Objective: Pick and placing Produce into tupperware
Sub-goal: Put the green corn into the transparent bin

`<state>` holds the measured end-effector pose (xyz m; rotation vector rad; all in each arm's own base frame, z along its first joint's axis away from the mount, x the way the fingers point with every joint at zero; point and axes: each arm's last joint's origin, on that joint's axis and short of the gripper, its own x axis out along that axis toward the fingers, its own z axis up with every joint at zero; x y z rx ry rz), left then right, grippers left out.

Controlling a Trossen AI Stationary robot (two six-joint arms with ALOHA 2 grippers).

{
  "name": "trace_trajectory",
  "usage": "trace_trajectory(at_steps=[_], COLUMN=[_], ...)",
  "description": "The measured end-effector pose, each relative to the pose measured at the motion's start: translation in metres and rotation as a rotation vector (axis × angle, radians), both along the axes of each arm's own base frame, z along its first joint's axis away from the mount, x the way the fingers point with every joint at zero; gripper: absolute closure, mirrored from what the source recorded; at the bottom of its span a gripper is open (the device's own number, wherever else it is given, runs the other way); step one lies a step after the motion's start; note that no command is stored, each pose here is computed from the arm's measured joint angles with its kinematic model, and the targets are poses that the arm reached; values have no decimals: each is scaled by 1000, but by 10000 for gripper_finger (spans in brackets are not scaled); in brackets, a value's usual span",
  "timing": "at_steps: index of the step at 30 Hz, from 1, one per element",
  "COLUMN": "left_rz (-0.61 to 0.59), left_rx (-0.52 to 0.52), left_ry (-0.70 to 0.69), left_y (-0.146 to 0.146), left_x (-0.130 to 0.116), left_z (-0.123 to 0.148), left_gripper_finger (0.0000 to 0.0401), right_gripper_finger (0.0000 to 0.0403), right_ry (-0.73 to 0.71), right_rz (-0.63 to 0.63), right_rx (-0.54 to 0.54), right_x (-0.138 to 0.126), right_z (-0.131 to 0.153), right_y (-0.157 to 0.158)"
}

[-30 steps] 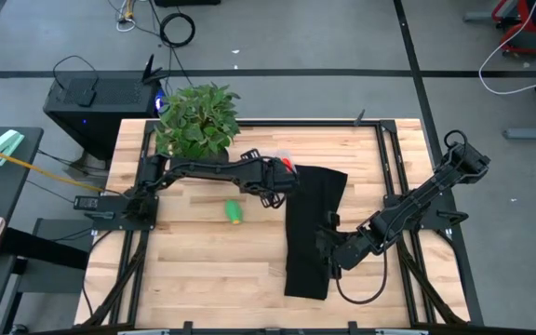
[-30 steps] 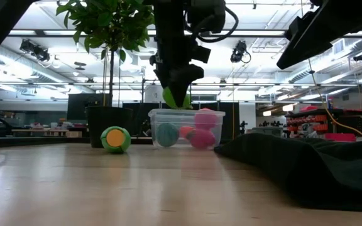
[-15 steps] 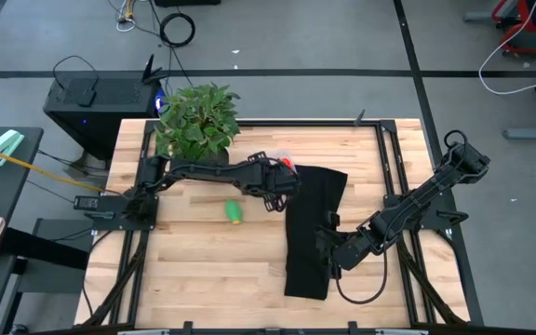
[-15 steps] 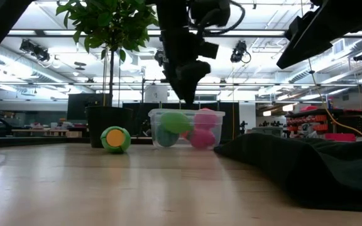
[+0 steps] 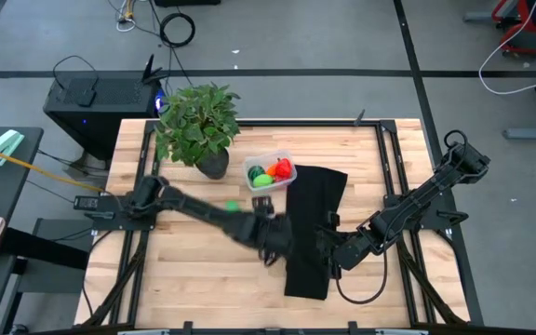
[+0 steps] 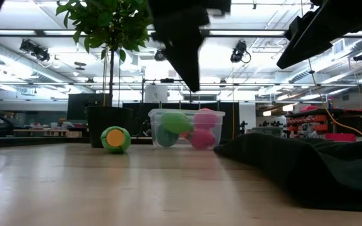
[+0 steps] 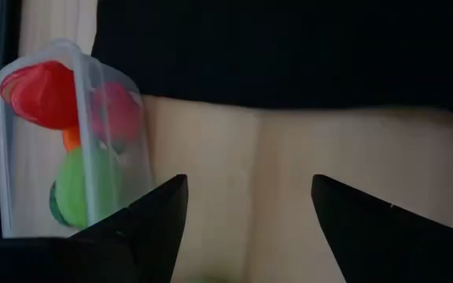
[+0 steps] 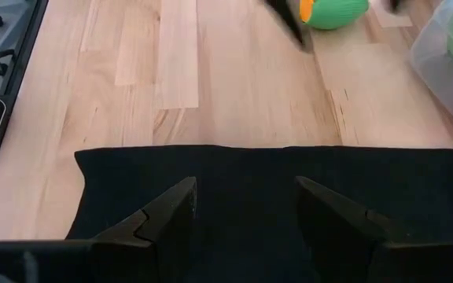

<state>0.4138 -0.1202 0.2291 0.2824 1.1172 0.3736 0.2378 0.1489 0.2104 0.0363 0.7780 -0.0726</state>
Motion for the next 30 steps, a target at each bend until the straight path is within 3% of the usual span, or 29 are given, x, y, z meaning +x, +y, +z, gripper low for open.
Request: trace_trajectory(at_steps=[9,18,23,26,30], left_rz=[68,281,376,362,287], left_rx=[238,294,340,389,413], left_ry=[-104,-70,-112,-194,-183], left_y=[-50,-46,-50,-60,-73], left_x=[-32,-71,-90,-99,-112], left_z=[-1,-48,-53,-49,-40], left_gripper_finger=[138,143,149,152,152], right_gripper_finger=[183,183,183,183,183], right_ry=[0,-1,-8,-12,-14], right_rz=[-1,0,-10,-15,-16], right_rx=[1,1,-9,-15,-16], right_x=[0,0,0,0,1], right_z=[0,0,0,0,0], right_y=[0,0,0,-1,-1])
